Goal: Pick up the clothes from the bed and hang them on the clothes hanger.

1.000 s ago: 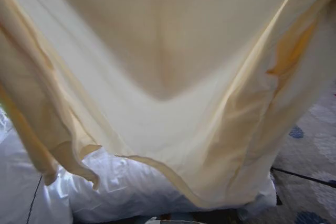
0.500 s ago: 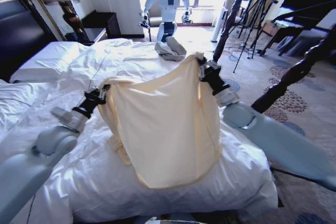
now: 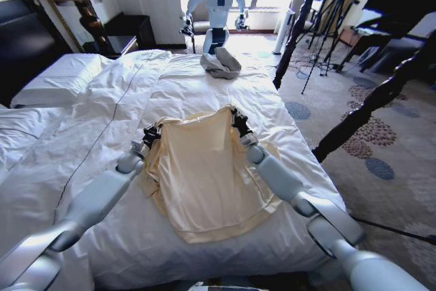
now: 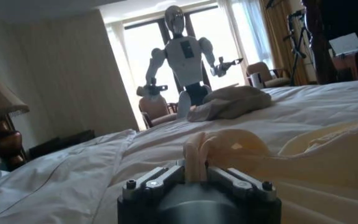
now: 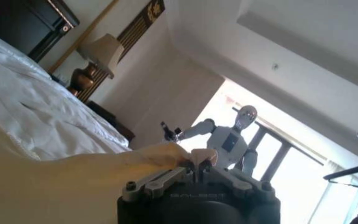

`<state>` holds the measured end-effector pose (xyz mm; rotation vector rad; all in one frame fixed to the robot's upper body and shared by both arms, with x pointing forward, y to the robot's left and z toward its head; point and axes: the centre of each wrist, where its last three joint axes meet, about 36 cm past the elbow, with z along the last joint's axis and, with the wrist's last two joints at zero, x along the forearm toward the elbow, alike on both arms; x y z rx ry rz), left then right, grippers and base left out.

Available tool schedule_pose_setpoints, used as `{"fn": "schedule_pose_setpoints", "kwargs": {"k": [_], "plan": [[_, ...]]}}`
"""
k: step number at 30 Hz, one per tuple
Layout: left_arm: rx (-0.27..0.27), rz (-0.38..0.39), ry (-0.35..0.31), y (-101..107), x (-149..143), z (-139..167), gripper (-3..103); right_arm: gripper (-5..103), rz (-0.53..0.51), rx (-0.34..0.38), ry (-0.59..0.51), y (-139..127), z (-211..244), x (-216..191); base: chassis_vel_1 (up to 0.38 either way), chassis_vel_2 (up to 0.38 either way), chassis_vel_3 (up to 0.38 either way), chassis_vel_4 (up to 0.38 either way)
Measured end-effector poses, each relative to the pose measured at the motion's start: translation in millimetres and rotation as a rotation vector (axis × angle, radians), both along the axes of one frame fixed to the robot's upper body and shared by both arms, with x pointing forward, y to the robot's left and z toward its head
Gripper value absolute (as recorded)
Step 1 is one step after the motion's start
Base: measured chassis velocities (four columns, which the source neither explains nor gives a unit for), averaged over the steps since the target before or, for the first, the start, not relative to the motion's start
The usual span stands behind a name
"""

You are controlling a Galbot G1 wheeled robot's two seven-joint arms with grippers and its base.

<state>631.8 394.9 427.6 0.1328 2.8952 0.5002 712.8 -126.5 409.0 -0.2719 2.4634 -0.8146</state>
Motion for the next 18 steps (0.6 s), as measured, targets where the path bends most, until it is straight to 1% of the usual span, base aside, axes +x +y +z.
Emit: {"fn": "schedule_pose_setpoints", "kwargs": {"k": [1,2,4,6,7,9,10,11,12,13,14,15,16,17,18], "plan": [[0.001,0.017,-0.001,-0.9,7.1,-1.9,2,0,-0.015,0.007,0.026,4.4,0.2,1.8,0.000,0.000,0.000,0.000],[0.001,0.017,-0.001,-0.9,7.1,-1.9,2,0,-0.015,0.007,0.026,4.4,0.2,1.8,0.000,0.000,0.000,0.000],[0.006,0.052,0.001,-3.7,20.9,-4.3,2,0,-0.060,0.032,0.091,14.0,2.2,3.7,0.000,0.000,0.000,0.000],[0.004,0.069,0.006,-4.7,25.6,-5.2,2,0,-0.092,0.051,0.137,18.1,5.6,3.2,0.000,0.000,0.000,0.000],[0.004,0.069,0.006,-4.7,25.6,-5.2,2,0,-0.092,0.051,0.137,18.1,5.6,3.2,0.000,0.000,0.000,0.000],[-0.001,0.100,0.035,-6.9,26.2,-10.9,2,0,-0.138,0.125,0.251,27.8,6.5,1.0,0.000,0.000,0.000,0.000],[-0.001,0.100,0.035,-6.9,26.2,-10.9,2,0,-0.138,0.125,0.251,27.8,6.5,1.0,0.000,0.000,0.000,0.000],[-0.006,0.116,0.051,-8.1,25.3,-13.7,2,0,-0.151,0.158,0.292,30.2,4.9,0.5,0.000,0.000,0.000,0.000],[-0.018,0.137,0.081,-9.4,23.3,-18.2,-1,0,-0.152,0.199,0.337,32.5,2.8,-0.6,0.000,0.000,0.000,0.000],[-0.032,0.145,0.105,-10.6,21.0,-21.2,3,0,-0.142,0.220,0.358,33.8,1.3,-2.1,0.000,0.000,0.000,0.000],[-0.032,0.145,0.105,-10.6,21.0,-21.2,3,0,-0.142,0.220,0.358,33.8,1.3,-2.1,0.000,0.000,0.000,0.000],[-0.050,0.162,0.145,-10.5,17.1,-23.7,8,-3,-0.139,0.251,0.378,35.7,0.8,-3.7,0.000,0.000,0.000,0.000],[-0.057,0.180,0.170,-9.2,14.3,-25.2,14,-3,-0.142,0.285,0.394,37.7,1.5,-4.1,0.000,0.000,0.000,0.000],[-0.060,0.187,0.178,-9.1,13.2,-25.7,14,-1,-0.144,0.305,0.403,38.8,2.0,-4.1,0.000,0.000,0.000,0.000],[-0.060,0.187,0.178,-9.1,13.2,-25.7,14,-1,-0.144,0.305,0.403,38.8,2.0,-4.1,0.000,0.000,0.000,0.000]]}}
